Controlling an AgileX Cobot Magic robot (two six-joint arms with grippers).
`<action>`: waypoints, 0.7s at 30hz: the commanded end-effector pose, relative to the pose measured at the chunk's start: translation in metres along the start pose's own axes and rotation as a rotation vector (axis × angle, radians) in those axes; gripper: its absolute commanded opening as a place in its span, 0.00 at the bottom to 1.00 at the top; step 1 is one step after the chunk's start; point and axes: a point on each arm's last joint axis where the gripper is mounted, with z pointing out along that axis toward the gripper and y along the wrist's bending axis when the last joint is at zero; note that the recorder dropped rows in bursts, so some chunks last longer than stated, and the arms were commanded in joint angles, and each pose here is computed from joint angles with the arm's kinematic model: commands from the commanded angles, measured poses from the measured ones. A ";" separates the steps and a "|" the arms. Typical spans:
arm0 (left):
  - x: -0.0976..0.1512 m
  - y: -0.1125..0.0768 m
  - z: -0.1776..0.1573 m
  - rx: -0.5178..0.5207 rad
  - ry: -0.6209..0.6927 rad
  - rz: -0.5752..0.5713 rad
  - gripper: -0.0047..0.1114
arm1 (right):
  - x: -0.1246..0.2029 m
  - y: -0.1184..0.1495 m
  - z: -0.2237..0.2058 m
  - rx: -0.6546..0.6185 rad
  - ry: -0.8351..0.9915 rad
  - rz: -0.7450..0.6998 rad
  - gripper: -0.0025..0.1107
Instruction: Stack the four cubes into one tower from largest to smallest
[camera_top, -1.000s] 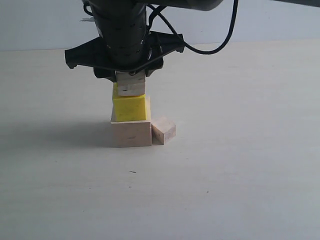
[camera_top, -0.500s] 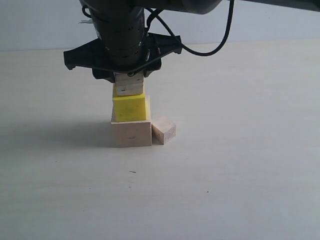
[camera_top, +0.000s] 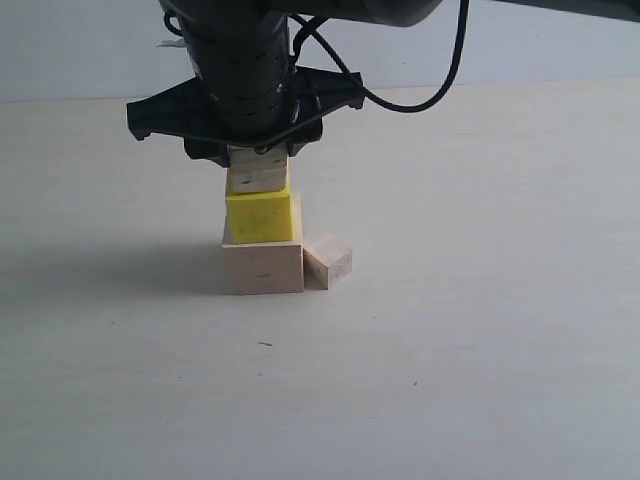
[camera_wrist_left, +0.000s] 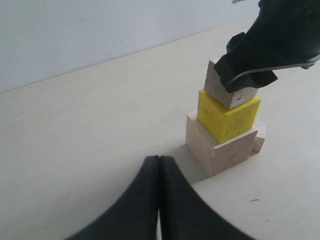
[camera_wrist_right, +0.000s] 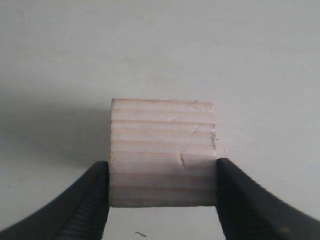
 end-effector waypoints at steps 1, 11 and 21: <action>0.000 0.000 -0.001 0.001 -0.012 -0.018 0.04 | 0.005 0.005 0.000 0.005 0.014 -0.010 0.02; 0.000 0.000 -0.003 0.001 -0.022 -0.019 0.04 | 0.006 0.003 -0.001 0.044 0.008 -0.004 0.02; 0.000 0.000 -0.004 0.001 -0.028 -0.019 0.04 | 0.005 0.002 -0.001 0.047 0.003 0.020 0.02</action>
